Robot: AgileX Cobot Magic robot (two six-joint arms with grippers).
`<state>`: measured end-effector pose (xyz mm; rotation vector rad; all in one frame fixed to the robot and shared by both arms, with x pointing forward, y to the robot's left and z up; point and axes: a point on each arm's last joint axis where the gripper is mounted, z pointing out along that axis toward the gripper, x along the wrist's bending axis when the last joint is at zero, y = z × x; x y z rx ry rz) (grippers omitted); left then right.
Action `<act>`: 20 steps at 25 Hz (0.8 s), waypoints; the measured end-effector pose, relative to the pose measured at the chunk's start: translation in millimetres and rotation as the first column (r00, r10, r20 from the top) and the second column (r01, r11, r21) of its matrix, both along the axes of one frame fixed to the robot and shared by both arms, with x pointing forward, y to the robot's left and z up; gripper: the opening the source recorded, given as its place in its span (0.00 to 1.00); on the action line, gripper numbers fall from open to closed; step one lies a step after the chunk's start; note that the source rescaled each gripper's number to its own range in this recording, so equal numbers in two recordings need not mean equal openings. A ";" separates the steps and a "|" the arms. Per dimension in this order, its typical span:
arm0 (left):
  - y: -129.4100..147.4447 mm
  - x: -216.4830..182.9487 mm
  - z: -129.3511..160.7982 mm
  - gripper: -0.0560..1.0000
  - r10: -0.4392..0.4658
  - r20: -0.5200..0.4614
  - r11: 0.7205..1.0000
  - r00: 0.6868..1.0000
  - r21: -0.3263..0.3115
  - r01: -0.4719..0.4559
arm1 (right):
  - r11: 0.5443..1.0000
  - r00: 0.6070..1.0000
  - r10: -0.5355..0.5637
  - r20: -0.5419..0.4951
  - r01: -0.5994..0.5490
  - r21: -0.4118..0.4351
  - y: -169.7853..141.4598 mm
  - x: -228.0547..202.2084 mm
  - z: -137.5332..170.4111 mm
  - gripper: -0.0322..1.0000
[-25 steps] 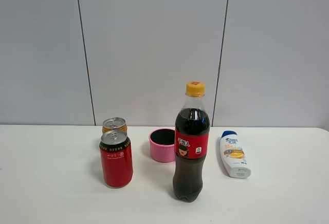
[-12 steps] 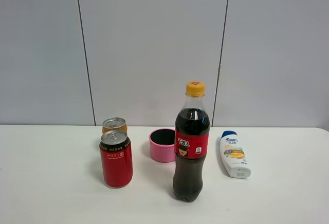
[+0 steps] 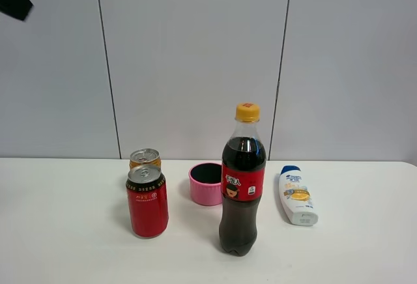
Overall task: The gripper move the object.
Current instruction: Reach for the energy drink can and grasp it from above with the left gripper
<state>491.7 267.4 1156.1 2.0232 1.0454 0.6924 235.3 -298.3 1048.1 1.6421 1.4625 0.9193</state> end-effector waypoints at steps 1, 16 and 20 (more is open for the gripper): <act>-3.6 13.8 -9.7 1.00 -0.012 -0.030 1.000 0.999 0.004 0.012 | 1.000 1.000 0.000 0.000 0.000 0.000 0.0 0.0 0.0 1.00; -100.5 145.2 -100.5 1.00 -0.236 -0.228 0.960 0.945 0.096 0.263 | 1.000 1.000 0.000 0.000 0.000 0.000 0.0 0.0 0.0 1.00; -120.4 158.6 -118.4 1.00 -0.264 -0.260 0.937 0.929 0.159 0.311 | 1.000 1.000 0.000 0.000 0.000 0.000 0.0 0.0 0.0 1.00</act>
